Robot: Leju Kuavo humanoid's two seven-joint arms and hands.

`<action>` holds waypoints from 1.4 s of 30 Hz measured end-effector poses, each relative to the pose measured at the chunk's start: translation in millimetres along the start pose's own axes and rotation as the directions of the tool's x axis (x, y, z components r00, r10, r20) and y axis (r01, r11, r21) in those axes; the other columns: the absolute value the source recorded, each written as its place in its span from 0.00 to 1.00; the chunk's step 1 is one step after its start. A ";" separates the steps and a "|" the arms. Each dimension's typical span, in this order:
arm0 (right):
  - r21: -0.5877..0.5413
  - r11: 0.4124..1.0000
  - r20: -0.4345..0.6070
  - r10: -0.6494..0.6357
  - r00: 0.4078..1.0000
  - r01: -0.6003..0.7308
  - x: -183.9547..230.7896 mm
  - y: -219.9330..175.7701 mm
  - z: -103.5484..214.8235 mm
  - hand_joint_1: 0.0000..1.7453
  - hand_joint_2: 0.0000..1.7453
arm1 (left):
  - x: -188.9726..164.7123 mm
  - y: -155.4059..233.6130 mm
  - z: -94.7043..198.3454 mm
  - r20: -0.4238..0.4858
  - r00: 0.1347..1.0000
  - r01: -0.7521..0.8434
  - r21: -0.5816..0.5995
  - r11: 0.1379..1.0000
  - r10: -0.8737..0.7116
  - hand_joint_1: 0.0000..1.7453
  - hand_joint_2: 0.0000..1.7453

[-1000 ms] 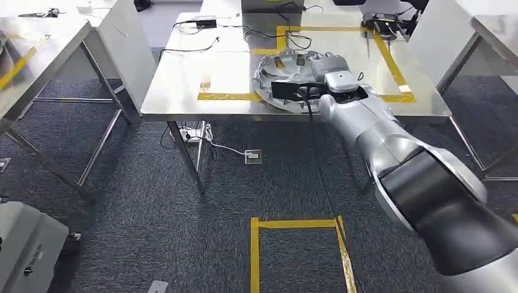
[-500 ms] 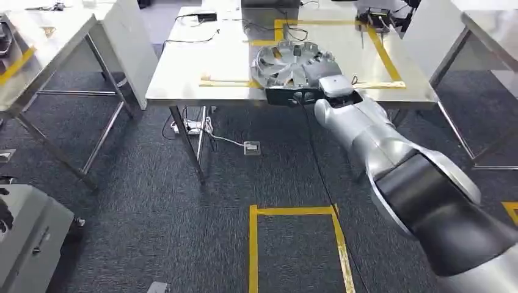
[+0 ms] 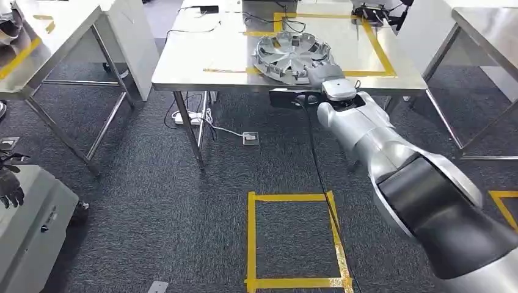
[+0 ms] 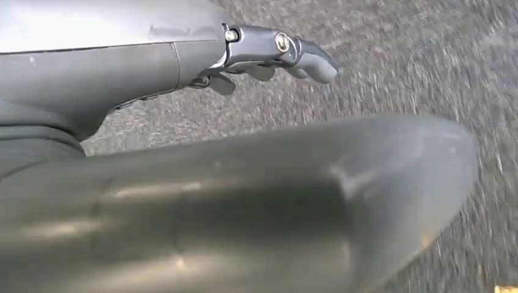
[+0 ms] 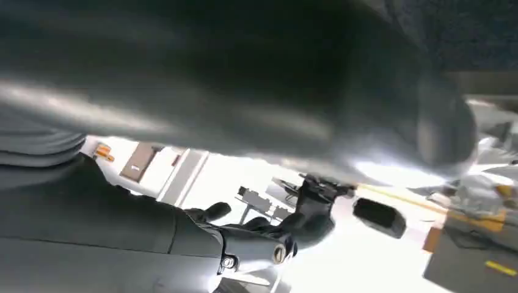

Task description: Take the parts from the cabinet and place them on the table.

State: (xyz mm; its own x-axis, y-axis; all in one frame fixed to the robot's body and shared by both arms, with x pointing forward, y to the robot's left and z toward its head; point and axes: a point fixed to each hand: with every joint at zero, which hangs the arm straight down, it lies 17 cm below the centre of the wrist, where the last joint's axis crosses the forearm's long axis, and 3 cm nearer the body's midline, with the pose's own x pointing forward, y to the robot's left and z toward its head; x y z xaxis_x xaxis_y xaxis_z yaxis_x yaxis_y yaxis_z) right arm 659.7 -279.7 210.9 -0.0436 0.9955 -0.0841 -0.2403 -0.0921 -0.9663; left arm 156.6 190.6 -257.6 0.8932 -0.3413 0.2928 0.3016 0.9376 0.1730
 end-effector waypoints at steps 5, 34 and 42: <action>0.001 1.000 0.012 -0.006 1.000 0.006 2.5 1.4 0.1 0.00 0.00 | -3.3 1.9 -0.4 -0.006 1.000 0.001 0.002 1.000 -0.001 0.00 0.00; 0.127 0.985 -0.029 -0.118 0.993 0.120 -4.2 120.2 16.8 0.00 0.00 | -16.4 5.9 -0.6 -0.035 0.998 -0.042 0.026 0.999 0.043 0.00 0.00; 0.242 0.931 -0.071 -0.264 0.962 0.273 9.7 227.3 50.9 0.00 0.00 | -16.7 9.7 -1.4 -0.037 0.998 -0.053 0.032 0.998 0.055 0.00 0.00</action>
State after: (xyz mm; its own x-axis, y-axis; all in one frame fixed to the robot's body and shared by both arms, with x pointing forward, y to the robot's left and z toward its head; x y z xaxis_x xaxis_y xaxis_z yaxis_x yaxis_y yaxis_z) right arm 555.4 -292.1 2.8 0.0902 0.9835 0.1567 -0.4702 0.1808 -0.8638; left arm 145.0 205.5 -262.1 0.9202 -0.2868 0.2664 0.2424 0.9519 0.1874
